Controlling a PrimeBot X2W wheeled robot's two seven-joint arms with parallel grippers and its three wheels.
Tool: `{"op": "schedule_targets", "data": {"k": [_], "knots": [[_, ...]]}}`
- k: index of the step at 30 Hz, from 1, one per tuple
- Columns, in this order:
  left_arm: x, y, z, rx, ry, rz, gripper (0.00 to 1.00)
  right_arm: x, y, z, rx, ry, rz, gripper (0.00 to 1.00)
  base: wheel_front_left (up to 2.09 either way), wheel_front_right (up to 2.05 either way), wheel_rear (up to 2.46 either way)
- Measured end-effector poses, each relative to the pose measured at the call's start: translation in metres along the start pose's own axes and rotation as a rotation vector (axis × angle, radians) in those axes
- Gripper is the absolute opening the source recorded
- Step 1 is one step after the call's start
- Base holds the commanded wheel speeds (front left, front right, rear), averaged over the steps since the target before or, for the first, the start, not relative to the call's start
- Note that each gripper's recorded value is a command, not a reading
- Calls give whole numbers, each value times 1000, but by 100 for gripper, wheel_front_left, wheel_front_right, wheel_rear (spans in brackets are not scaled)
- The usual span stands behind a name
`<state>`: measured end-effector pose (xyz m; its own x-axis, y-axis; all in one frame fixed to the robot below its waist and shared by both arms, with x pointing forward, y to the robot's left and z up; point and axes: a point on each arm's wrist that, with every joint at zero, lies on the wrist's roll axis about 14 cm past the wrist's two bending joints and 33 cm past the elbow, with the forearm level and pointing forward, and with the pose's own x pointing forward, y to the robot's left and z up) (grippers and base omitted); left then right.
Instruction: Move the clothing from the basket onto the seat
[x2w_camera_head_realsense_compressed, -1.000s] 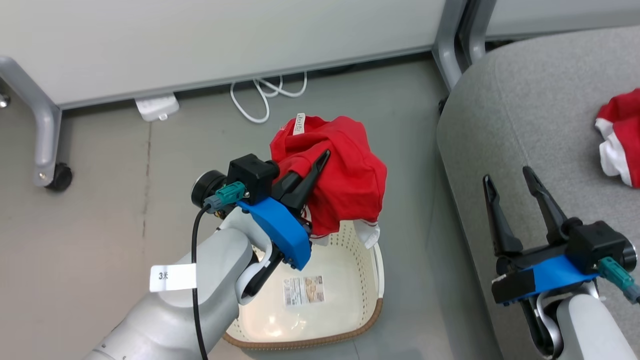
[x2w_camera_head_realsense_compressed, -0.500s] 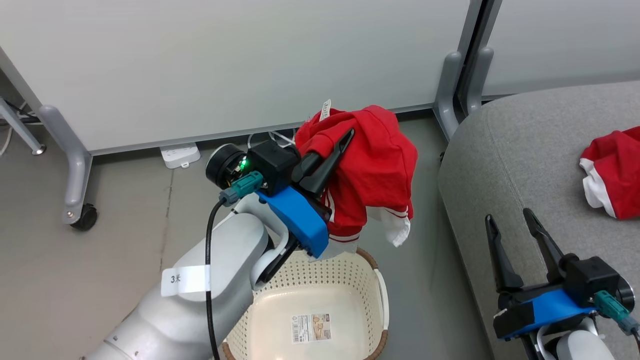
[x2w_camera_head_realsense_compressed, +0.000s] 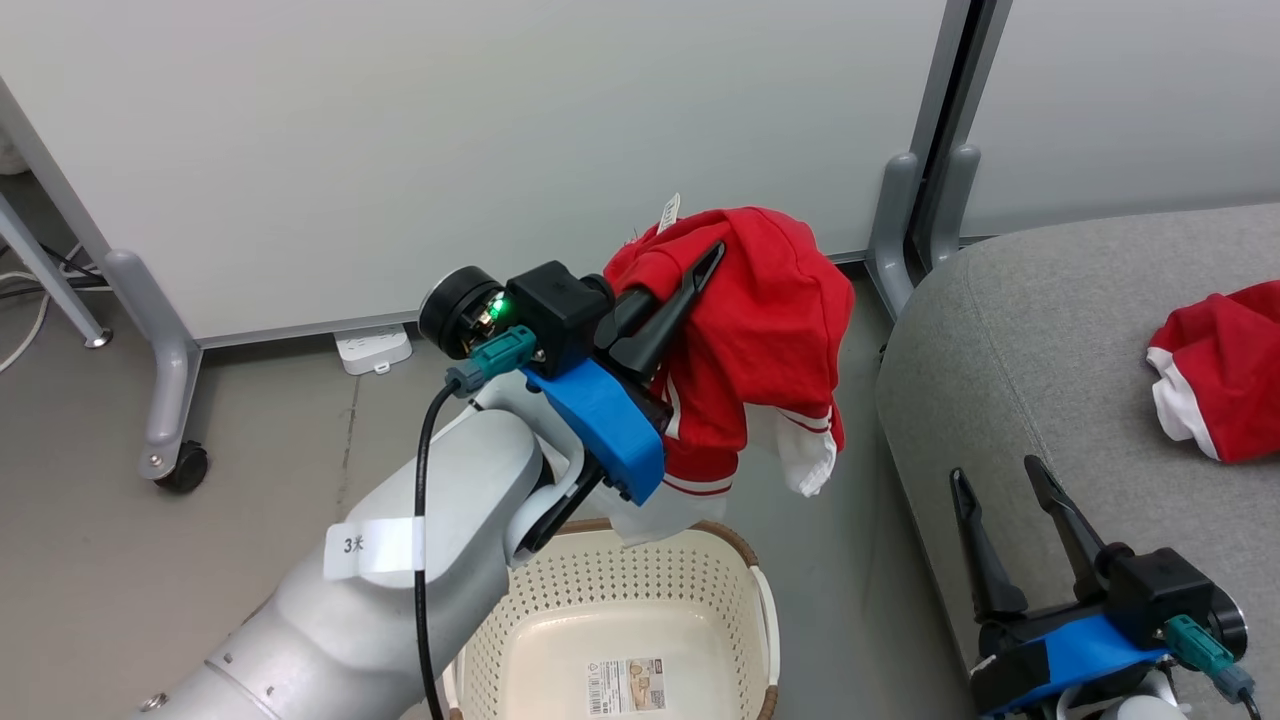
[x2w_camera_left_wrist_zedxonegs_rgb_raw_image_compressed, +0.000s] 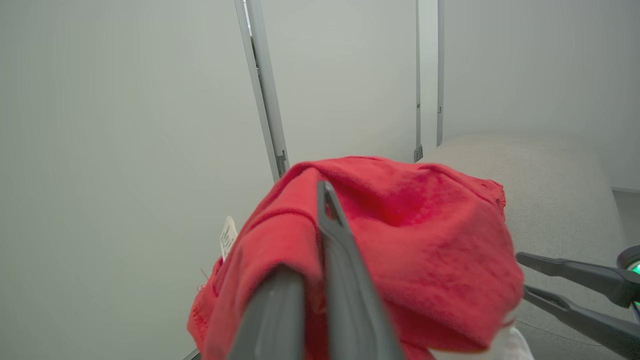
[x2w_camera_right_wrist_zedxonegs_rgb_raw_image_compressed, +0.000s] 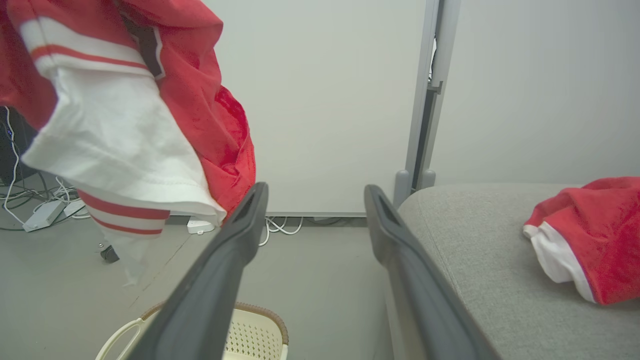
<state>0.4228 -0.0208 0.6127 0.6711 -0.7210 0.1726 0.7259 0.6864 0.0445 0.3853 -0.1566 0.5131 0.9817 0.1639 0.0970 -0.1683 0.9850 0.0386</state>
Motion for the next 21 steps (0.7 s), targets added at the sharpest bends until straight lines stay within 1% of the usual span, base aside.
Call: {"op": "schedule_targets", "data": {"k": [5,16,21], "knots": [[0,2,-1,-5,2,6,0,2,12,3,-12,-8,43,100,0,0,0],[1,5,-6,-1,8,20,0,6,64,2,-45,-6,239,100,0,0,0],[2,2,-10,-12,10,21,0,10,81,5,-44,-15,297,100,0,0,0]]}}
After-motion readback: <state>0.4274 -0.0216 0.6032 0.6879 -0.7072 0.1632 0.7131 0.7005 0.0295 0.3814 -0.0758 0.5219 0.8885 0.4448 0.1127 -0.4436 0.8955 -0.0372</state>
